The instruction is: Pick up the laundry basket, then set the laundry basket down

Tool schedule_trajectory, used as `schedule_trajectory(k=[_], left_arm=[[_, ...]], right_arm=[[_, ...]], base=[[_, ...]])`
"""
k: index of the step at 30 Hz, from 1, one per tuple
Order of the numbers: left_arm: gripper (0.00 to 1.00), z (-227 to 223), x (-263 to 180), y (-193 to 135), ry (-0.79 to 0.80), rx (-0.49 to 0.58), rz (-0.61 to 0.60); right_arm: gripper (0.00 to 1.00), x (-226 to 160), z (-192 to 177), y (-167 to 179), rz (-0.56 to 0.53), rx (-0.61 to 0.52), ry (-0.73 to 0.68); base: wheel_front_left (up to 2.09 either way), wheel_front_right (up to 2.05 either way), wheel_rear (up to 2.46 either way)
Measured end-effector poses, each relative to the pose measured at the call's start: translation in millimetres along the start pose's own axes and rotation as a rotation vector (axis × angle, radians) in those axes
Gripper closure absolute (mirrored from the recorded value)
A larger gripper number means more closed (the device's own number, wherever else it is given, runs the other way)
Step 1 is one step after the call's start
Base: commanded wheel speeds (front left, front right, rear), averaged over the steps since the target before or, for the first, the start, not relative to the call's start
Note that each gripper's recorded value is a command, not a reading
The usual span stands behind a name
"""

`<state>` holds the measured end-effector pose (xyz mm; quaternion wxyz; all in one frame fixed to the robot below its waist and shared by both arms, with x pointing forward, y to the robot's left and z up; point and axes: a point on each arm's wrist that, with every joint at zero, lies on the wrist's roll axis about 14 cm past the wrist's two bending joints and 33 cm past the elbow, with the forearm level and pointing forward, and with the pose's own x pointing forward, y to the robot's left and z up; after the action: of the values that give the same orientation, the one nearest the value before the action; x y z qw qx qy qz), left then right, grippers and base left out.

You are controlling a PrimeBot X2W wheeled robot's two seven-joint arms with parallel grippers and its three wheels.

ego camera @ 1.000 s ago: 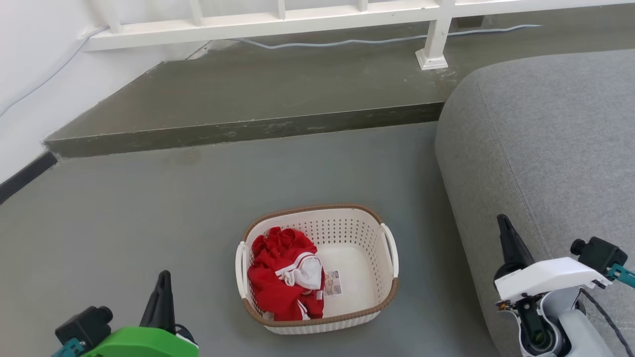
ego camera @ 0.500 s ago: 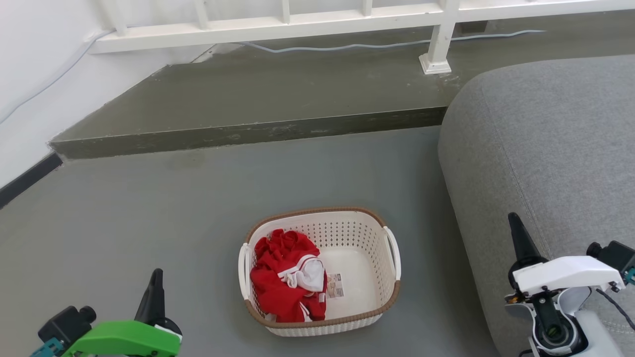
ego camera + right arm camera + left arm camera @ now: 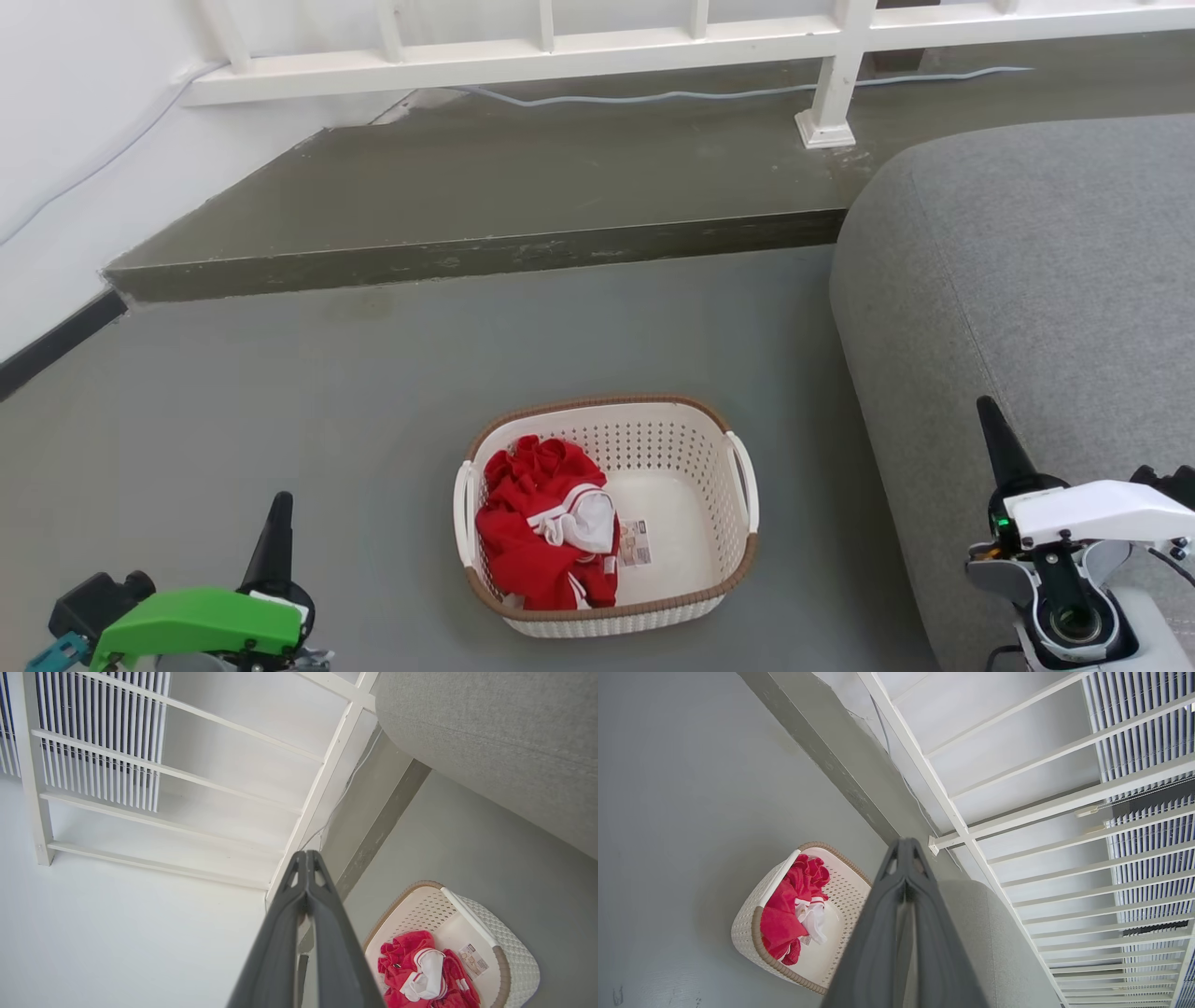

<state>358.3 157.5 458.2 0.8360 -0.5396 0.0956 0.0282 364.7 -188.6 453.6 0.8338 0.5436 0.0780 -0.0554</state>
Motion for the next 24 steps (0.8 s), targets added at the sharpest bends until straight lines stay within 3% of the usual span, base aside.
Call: schedule_trajectory(k=[24], left_arm=[[1.0, 21.8, 4.3, -3.8, -0.028, -0.326, -0.051]], right_arm=[[1.0, 3.5, 17.3, 10.4, 0.055, 0.322, -0.027]], base=[[0.0, 0.0, 0.0]])
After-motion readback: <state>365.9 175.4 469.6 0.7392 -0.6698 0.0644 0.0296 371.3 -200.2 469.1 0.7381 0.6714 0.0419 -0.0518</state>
